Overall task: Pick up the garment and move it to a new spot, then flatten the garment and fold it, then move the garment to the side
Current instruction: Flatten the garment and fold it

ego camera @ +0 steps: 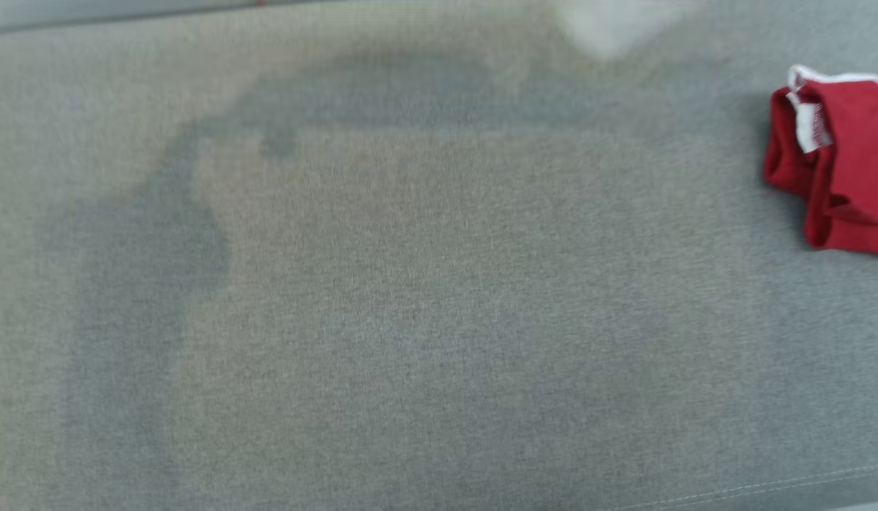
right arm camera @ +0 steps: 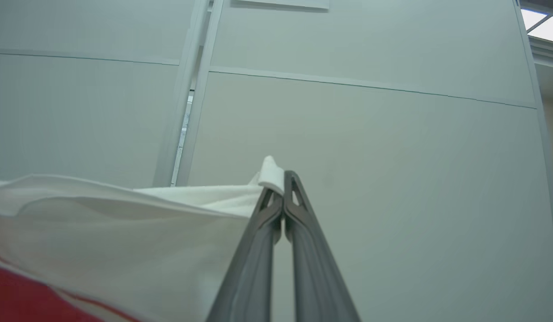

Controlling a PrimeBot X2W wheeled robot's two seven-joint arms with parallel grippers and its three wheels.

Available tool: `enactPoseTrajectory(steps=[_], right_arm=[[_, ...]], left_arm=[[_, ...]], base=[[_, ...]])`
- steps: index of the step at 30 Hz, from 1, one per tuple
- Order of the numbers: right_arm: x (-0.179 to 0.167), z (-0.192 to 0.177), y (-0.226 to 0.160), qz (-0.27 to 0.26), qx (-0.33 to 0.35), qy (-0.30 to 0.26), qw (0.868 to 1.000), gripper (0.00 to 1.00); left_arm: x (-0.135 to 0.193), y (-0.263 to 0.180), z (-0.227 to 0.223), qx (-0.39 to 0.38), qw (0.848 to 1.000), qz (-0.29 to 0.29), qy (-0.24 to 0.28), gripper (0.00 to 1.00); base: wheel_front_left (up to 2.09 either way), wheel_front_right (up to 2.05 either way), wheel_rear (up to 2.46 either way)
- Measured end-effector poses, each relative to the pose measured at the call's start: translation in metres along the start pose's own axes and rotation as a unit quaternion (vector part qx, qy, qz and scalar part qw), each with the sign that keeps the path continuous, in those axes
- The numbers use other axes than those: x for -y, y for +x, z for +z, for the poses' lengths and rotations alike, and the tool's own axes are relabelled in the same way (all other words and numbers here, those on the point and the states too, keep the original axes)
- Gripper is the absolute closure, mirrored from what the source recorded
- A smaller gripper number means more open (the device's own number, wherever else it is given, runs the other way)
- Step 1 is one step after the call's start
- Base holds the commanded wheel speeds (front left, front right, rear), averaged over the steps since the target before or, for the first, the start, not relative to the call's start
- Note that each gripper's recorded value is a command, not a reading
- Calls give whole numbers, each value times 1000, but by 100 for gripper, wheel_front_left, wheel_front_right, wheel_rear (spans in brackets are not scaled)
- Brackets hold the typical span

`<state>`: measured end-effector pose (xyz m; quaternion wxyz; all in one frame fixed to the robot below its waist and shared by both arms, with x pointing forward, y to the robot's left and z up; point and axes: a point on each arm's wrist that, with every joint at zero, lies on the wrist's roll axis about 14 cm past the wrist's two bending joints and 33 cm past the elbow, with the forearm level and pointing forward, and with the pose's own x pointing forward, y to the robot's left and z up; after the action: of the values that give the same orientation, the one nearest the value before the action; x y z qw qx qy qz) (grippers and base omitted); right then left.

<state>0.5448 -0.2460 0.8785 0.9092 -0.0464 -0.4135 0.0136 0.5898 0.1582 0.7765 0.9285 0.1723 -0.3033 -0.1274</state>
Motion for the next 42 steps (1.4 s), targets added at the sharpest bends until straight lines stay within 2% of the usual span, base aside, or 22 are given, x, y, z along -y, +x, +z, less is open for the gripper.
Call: enactPoseTrajectory(steps=[4, 8, 9, 12, 16, 18, 22, 25, 28, 32, 42], right_arm=[[-2, -54, 3, 3, -31, -21, 999, 100], [-9, -129, -38, 8, -114, -2, 993, 100], [-17, -163, -78, 12, -165, 21, 986, 100], [-21, -192, -146, 3, -230, 55, 972, 100], [-33, -219, -266, -18, -348, 98, 932, 100], [-39, -219, -317, -30, -396, 117, 910, 100], [-45, -204, -382, -54, -448, 141, 881, 100], [-45, -190, -428, -70, -484, 147, 860, 100], [-41, -175, -462, -89, -508, 148, 844, 100], [-44, -154, -498, -85, -531, 143, 831, 100], [-43, -118, -544, -77, -550, 138, 820, 100]], left_arm=[[6, 7, -47, -23, 1000, 0, -7, 100], [21, -24, -109, -94, 995, -4, -30, 100], [32, -54, -136, -134, 989, 2, -56, 100], [59, -116, -175, -209, 973, 12, -101, 100], [111, -209, -203, -304, 935, 26, -178, 100], [133, -250, -205, -343, 915, 40, -211, 100], [165, -317, -198, -402, 880, 52, -247, 100], [180, -350, -187, -426, 863, 61, -265, 100], [183, -374, -174, -437, 856, 70, -267, 100], [188, -406, -158, -450, 847, 78, -271, 100], [187, -455, -130, -460, 841, 100, -268, 100]], base=[[0, 0, 0], [0, 0, 0], [0, 0, 0], [0, 0, 0], [0, 0, 0], [0, 0, 0], [0, 0, 0], [0, 0, 0], [0, 0, 0], [0, 0, 0], [0, 0, 0]])
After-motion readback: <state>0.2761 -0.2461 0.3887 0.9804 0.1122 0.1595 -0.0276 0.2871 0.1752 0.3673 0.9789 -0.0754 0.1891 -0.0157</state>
